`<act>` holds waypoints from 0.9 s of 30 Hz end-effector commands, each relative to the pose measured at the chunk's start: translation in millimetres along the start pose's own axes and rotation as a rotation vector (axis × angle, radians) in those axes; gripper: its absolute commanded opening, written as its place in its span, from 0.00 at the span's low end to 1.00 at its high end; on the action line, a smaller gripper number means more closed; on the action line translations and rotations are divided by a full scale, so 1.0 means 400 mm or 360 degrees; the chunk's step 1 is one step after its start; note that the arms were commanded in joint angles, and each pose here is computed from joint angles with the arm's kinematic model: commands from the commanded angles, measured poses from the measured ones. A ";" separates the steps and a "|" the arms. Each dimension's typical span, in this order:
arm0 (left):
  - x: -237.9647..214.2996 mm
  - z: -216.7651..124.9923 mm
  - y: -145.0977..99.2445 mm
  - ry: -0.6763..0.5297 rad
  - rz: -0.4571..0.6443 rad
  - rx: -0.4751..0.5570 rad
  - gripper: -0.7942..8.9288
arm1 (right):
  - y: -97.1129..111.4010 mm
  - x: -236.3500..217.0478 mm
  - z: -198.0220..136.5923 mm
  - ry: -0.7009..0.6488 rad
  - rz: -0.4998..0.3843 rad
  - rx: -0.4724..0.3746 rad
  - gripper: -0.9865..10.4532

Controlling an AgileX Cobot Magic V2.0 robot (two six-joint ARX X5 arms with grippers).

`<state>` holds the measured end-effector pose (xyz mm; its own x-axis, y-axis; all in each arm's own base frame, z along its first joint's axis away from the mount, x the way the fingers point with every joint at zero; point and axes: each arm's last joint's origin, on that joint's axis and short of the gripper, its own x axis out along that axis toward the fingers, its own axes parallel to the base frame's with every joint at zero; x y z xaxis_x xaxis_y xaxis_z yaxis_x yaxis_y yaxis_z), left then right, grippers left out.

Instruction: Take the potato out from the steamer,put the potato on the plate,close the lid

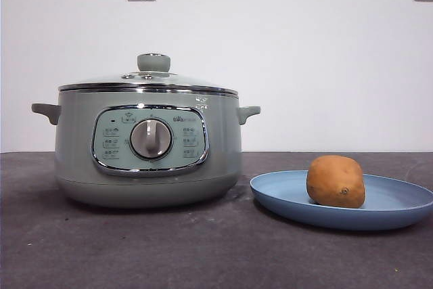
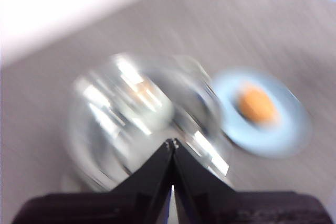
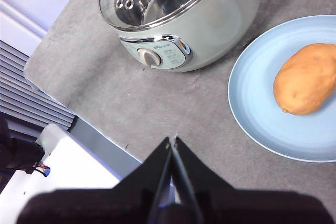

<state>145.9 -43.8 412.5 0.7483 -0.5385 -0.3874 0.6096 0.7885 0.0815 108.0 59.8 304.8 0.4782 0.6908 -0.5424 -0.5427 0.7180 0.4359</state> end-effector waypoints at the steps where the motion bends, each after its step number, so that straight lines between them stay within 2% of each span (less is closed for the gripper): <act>1: -0.024 -0.016 0.016 -0.0246 0.0170 0.0098 0.08 | -0.001 0.002 -0.003 0.0001 -0.0005 0.0007 0.09; 6: -0.037 -0.117 0.025 -0.0620 0.0462 0.0133 0.08 | -0.001 0.002 -0.003 0.0001 -0.0004 0.0007 0.09; 9: -0.029 -0.201 0.016 -0.0697 0.0589 0.0161 0.08 | -0.001 0.002 -0.003 0.0001 -0.0004 0.0007 0.09; 18: 0.024 -0.425 -0.010 -0.0621 0.0833 -0.0017 0.08 | -0.001 0.002 -0.003 0.0001 -0.0004 0.0007 0.09; 27: 0.067 -0.561 -0.023 -0.0550 0.0962 -0.0171 0.08 | -0.001 0.002 -0.003 0.0001 -0.0004 0.0007 0.09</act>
<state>101.7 0.6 200.3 0.9983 -0.0572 0.0082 0.0559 0.9920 0.1128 108.0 59.7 304.7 0.4796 0.6888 -0.5437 -0.5412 0.7199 0.4346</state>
